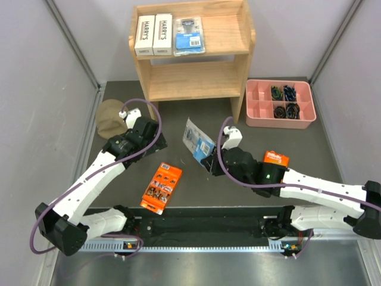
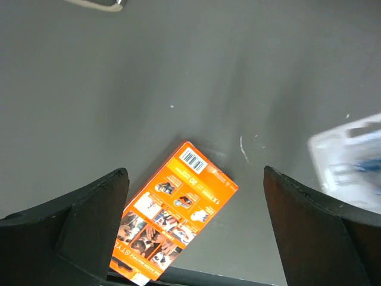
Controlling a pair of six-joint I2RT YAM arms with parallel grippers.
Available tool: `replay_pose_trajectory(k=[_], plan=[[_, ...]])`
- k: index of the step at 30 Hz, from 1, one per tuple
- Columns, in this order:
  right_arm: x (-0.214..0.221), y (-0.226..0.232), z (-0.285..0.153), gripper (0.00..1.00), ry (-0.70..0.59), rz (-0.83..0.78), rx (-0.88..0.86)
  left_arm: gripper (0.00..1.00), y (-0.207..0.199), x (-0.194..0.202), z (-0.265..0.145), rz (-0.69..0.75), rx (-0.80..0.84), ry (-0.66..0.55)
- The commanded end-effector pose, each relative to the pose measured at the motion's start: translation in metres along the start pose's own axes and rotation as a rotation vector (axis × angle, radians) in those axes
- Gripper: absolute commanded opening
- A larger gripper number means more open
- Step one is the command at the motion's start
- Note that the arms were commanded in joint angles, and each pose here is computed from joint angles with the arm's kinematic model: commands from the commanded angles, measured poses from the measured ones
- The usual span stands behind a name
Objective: Place and organize the shaving razors onto the shelf
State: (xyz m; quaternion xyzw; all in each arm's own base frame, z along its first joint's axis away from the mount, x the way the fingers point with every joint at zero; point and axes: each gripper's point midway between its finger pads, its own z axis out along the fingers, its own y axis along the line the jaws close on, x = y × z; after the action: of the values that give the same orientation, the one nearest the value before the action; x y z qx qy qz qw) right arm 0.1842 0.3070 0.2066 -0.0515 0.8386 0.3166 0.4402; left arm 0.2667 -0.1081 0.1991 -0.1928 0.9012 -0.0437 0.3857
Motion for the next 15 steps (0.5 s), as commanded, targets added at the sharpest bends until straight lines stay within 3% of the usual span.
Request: replay_pose_trajectory(k=[1, 8, 15], plan=[[-0.06, 0.041, -0.033, 0.0, -0.109, 0.018, -0.125, 0.99, 0.0, 0.0, -0.002, -0.001, 0.017, -0.011], [-0.128, 0.079, -0.072, 0.0, -0.252, -0.029, -0.241, 0.99, 0.0, 0.004, -0.001, -0.011, 0.029, -0.003], [-0.194, 0.105, -0.099, 0.0, -0.376, -0.066, -0.25, 0.99, -0.001, 0.014, -0.003, 0.01, 0.052, 0.039]])
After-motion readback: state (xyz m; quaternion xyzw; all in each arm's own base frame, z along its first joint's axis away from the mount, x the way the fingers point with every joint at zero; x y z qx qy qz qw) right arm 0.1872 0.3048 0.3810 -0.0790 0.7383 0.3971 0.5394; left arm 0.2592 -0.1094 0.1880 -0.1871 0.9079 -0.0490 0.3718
